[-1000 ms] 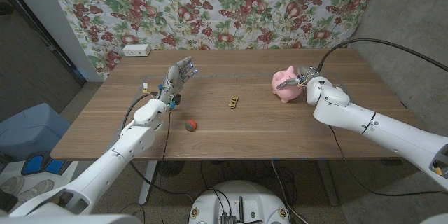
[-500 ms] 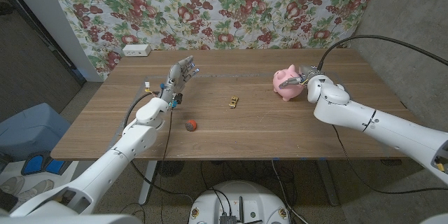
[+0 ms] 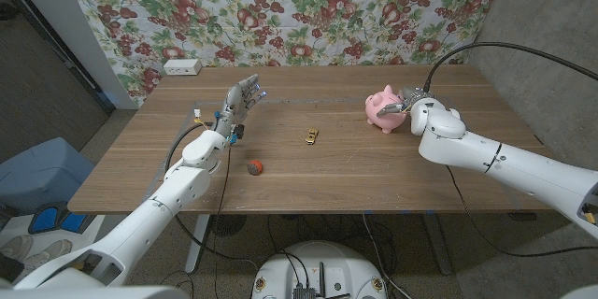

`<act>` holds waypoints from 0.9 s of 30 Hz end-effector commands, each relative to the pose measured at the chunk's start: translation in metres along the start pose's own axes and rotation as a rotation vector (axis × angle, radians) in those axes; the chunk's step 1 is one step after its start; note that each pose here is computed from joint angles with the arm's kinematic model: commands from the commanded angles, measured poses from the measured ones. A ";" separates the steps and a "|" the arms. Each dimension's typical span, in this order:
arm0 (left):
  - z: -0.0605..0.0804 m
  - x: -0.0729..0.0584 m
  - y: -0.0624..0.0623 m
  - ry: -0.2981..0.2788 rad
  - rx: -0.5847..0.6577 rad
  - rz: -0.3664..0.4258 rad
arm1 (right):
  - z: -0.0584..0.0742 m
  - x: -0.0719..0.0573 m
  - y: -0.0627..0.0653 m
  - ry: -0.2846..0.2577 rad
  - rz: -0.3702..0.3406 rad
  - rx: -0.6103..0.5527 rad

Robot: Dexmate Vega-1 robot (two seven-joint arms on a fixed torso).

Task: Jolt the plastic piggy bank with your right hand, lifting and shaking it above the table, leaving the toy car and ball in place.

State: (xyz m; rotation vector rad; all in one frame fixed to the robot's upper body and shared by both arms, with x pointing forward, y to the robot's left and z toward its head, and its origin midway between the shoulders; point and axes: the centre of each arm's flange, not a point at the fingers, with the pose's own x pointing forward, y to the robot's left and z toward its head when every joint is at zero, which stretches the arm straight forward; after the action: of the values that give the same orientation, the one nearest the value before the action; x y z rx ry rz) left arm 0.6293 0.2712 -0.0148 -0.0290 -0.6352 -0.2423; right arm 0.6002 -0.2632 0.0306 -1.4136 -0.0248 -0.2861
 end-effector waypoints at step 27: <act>0.002 -0.011 0.006 -0.008 -0.002 -0.012 | -0.026 -0.030 0.006 -0.271 -0.239 0.481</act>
State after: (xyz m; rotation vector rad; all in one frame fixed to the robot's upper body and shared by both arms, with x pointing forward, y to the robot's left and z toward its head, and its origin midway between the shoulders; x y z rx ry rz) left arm 0.6240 0.2755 -0.0181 -0.0286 -0.6394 -0.2515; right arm 0.5792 -0.2704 0.0202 -1.1647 -0.2946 -0.2647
